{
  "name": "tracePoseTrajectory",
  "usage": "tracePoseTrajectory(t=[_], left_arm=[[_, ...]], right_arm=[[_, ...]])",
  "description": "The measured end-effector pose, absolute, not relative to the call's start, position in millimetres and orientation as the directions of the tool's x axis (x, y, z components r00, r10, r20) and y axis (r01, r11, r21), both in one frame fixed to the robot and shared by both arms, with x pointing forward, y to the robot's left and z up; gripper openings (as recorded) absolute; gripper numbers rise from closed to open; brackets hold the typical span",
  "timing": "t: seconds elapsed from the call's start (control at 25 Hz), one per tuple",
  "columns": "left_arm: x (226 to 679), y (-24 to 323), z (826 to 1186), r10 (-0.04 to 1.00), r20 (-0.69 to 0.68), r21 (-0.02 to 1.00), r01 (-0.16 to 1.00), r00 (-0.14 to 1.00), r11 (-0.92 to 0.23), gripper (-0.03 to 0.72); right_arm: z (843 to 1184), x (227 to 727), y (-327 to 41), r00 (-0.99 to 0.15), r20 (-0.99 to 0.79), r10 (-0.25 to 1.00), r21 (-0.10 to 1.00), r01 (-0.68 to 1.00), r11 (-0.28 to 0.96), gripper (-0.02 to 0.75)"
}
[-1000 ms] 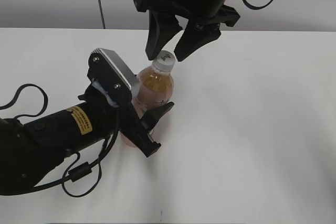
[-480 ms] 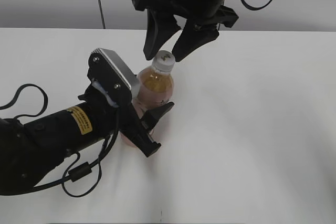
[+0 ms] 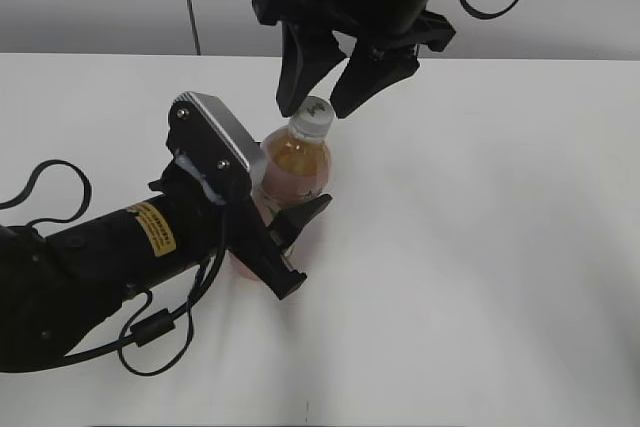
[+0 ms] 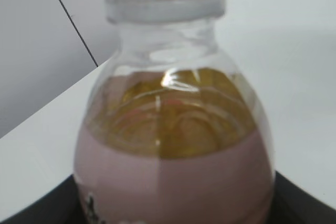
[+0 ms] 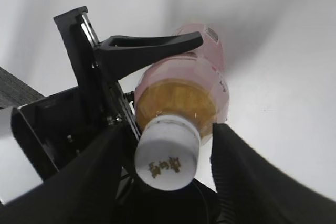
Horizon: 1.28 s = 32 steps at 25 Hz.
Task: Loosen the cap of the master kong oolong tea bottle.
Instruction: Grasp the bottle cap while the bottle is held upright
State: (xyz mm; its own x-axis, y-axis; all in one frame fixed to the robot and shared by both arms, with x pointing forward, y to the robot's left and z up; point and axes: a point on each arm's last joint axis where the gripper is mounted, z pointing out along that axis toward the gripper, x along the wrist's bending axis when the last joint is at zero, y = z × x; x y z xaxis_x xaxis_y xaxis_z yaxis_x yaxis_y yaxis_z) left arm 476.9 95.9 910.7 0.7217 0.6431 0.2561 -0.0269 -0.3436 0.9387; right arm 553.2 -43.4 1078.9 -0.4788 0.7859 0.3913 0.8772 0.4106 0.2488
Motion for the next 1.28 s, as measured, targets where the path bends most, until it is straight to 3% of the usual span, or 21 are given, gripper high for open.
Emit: tracePoseTrajectory(t=[0.68, 0.96, 1.28], left_arm=[[476.9, 95.9, 910.7, 0.643, 0.256, 0.939, -0.027, 0.722, -0.344, 0.428], [476.9, 95.9, 910.7, 0.643, 0.256, 0.939, -0.027, 0.722, -0.344, 0.428], [476.9, 95.9, 910.7, 0.643, 0.256, 0.939, -0.027, 0.722, -0.344, 0.428]], right_arm=[[1075.9, 552.9, -44.7, -0.482, 0.379, 0.790, 0.241, 0.876, 0.419, 0.406], [1076.6, 551.6, -42.8, -0.501, 0.391, 0.772, 0.248, 0.865, 0.436, 0.283], [1076.7, 551.3, -42.6, -0.586, 0.367, 0.722, 0.286, 0.810, 0.512, 0.281]])
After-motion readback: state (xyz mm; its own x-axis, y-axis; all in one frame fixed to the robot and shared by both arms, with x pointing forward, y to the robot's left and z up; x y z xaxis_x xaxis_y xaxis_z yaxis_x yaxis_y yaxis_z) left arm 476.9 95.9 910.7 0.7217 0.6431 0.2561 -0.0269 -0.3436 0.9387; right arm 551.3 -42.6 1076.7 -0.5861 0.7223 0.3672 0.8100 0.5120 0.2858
